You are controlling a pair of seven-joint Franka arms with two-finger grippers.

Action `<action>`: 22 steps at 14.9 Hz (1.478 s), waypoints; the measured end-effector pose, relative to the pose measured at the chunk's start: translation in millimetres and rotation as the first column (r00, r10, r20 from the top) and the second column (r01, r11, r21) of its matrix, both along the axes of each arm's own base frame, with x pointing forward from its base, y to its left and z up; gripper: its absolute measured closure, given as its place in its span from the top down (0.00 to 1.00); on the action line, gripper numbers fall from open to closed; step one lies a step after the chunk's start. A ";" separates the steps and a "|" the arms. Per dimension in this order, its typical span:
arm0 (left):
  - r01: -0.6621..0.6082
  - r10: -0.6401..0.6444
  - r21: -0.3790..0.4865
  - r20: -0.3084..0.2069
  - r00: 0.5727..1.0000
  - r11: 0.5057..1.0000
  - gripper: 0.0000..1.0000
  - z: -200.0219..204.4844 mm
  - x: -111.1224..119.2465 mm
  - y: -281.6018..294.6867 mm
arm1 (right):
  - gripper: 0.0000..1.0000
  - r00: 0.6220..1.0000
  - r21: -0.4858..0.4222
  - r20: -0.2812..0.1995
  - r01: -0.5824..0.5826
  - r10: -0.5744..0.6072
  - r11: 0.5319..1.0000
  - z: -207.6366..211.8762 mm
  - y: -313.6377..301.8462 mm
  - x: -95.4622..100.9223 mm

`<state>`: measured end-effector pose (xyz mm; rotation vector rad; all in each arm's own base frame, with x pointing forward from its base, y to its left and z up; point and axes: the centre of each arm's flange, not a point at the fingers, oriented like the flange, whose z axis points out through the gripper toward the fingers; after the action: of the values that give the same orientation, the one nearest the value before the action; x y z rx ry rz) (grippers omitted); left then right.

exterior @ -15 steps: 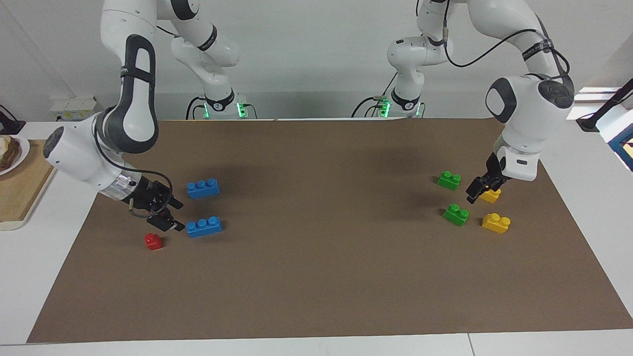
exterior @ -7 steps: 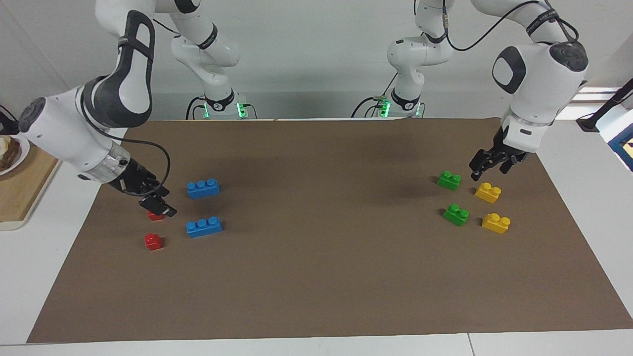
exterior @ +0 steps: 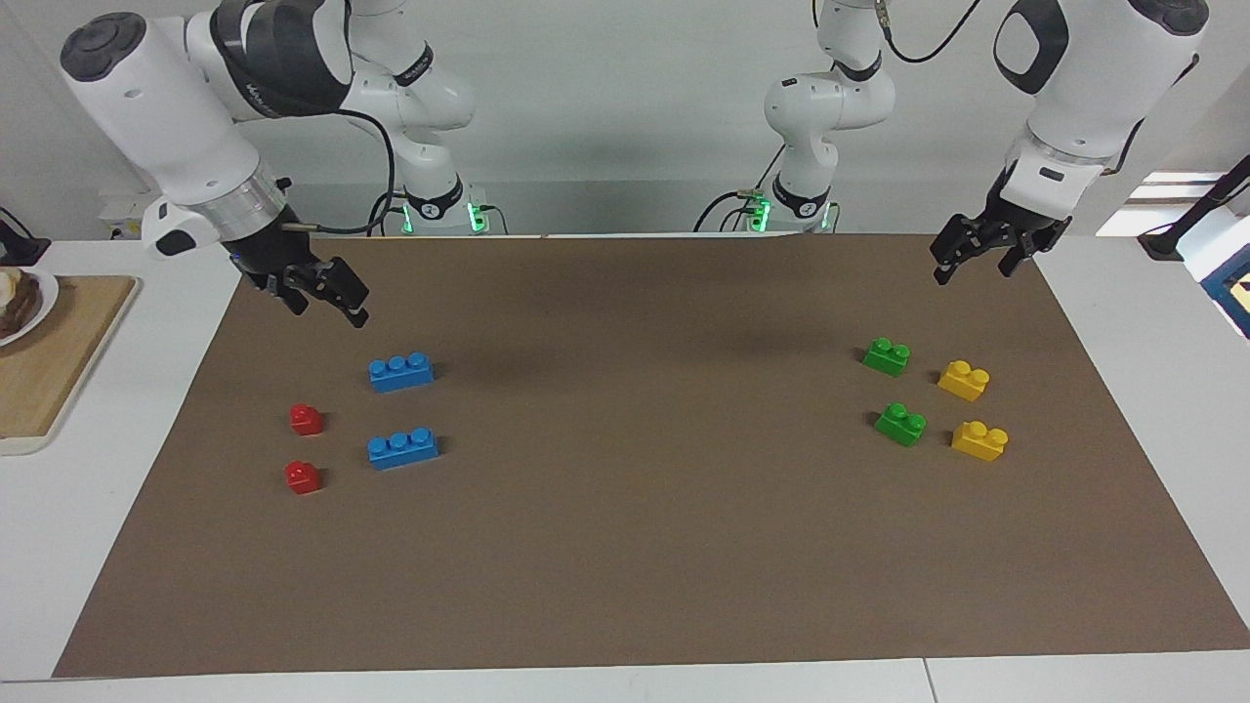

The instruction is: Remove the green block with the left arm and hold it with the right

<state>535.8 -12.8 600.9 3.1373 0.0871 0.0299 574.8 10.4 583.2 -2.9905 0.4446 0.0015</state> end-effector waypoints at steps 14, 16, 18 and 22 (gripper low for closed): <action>0.081 -0.081 0.013 0.002 0.997 0.997 1.00 2.7 -0.5 -1.1 | 1.00 0.966 -0.120 0.002 -0.255 0.257 0.959 5.9 1.1 -4.6; 0.077 -0.077 0.013 0.003 0.997 0.997 1.00 2.9 -0.4 0.8 | 1.00 0.966 -0.127 0.001 -0.256 0.258 0.958 6.0 -1.5 -4.6; 0.076 -0.076 0.013 0.003 0.997 0.997 1.00 2.9 -0.4 1.8 | 1.00 0.966 -0.129 0.000 -0.256 0.258 0.958 6.1 -1.9 -4.6; 0.075 -0.076 0.013 0.003 0.997 0.997 1.00 2.9 -0.4 1.8 | 1.00 0.965 -0.134 -0.001 -0.259 0.261 0.957 6.2 -1.3 -4.7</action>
<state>535.4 -11.0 603.8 3.1499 -0.0317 0.0358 570.1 9.0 589.5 -3.1539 0.0476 -0.0311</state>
